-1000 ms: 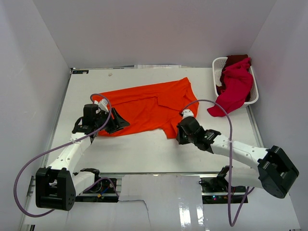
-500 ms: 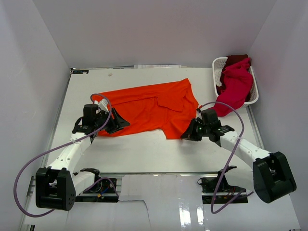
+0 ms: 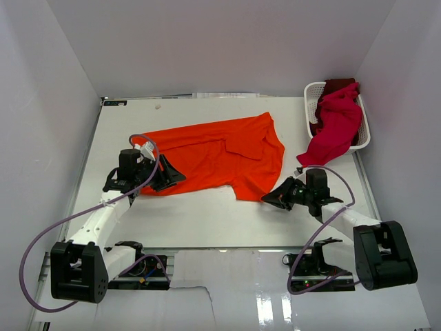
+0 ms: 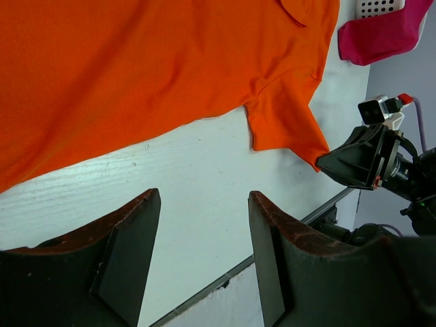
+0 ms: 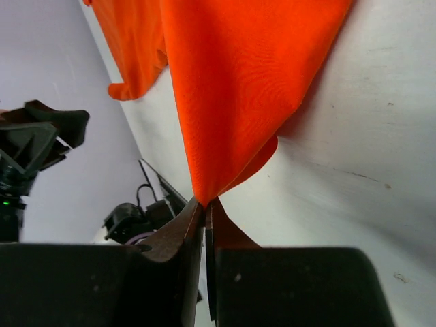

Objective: Fold and stack the t-shirts
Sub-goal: Grap the side of the flattened tshirt closest away from the robot with both arms

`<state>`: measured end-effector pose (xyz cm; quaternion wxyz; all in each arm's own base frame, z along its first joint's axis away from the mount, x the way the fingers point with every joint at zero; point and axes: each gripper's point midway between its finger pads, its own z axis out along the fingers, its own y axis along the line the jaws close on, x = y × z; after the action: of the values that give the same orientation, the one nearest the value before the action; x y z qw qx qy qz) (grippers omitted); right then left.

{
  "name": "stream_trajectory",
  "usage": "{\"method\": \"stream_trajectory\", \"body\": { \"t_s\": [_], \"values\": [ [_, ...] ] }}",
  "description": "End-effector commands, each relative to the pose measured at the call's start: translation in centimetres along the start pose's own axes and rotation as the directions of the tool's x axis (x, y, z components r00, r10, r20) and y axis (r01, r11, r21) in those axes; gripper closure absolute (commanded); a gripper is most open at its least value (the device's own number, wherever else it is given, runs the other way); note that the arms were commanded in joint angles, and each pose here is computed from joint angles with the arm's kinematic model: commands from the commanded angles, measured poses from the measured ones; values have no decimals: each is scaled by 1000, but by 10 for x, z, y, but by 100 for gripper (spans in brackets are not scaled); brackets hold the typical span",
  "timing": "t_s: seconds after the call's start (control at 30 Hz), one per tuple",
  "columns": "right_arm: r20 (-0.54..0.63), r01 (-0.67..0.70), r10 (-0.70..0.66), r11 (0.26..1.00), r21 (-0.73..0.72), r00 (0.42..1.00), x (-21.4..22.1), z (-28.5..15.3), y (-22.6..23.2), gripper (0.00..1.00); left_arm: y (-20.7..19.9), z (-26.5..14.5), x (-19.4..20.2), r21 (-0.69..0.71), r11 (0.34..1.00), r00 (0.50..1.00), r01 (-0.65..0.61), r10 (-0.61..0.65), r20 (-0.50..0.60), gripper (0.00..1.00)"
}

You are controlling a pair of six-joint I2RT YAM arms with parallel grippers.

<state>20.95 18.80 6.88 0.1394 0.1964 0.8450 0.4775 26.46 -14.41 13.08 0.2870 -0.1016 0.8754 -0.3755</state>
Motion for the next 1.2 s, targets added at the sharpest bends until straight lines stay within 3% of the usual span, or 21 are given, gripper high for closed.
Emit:
{"method": "stream_trajectory", "body": {
  "t_s": [0.0, 0.17, 0.2, 0.3, 0.33, 0.4, 0.43, 0.5, 0.53, 0.6, 0.73, 0.83, 0.97, 1.03, 1.1, 1.17],
  "values": [
    [1, -93, 93, 991, -98, 996, -5, -6, 16, 92, -5, -6, -6, 2, 1000, 999, -28, 28, 39, 35],
    [18, -251, 256, 959, -134, 967, -5, -12, 6, 92, -1, -12, -10, -31, 1000, 997, 0, 2, 83, 35],
    [38, -339, 347, 931, -137, 937, -10, -14, 3, 92, 0, -13, -13, -39, 999, 995, 9, -5, 99, 35],
    [97, -363, 388, 909, -203, 917, -15, -21, -2, 92, -4, -18, -15, -28, 1000, 993, 2, 1, 121, 35],
    [124, -353, 389, 905, -236, 913, -19, -25, 1, 88, -4, -18, -15, -25, 1000, 993, 2, 1, 117, 35],
    [160, -339, 385, 905, -257, 909, -26, -29, 3, 66, -4, -18, -13, -24, 1000, 994, 5, -2, 112, 35],
    [173, -307, 357, 915, -262, 918, -28, -30, 4, 51, -4, -18, -12, -21, 1000, 994, 6, -3, 109, 35],
    [198, -244, 299, 934, -263, 933, -35, -33, 13, 31, -4, -17, -12, -19, 1000, 994, 8, -6, 106, 35],
    [226, -151, 201, 964, -219, 953, -37, -32, 9, 29, -4, -18, -12, -17, 1000, 995, 6, -4, 104, 35],
    [252, -92, 116, 990, -104, 961, -50, -33, 10, 20, -5, -18, -11, -16, 1000, 994, 7, -5, 105, 35],
    [288, 161, -184, 982, 102, 940, -72, -48, 14, 19, -6, -18, -12, -11, 1000, 994, -1, 3, 107, 35],
    [264, 310, -381, 911, 274, 886, -87, -68, 16, 19, -5, -17, -12, -14, 1000, 994, -4, 5, 107, 35],
    [154, 467, -577, 767, 440, 802, -98, -93, 11, 18, -4, -16, -11, -8, 1000, 994, -4, 5, 107, 35],
    [75, 501, -611, 708, 498, 788, -95, -100, 8, 18, -4, -15, -12, -4, 1000, 994, -7, 7, 108, 35],
    [-34, 622, -697, 615, 485, 716, -76, -84, 16, 15, -4, -14, -12, -1, 1000, 994, -10, 10, 109, 35],
    [-112, 674, -722, 563, 478, 683, -60, -76, 23, 16, -4, -14, -12, 3, 1000, 994, -18, 18, 112, 35]
  ]
}}
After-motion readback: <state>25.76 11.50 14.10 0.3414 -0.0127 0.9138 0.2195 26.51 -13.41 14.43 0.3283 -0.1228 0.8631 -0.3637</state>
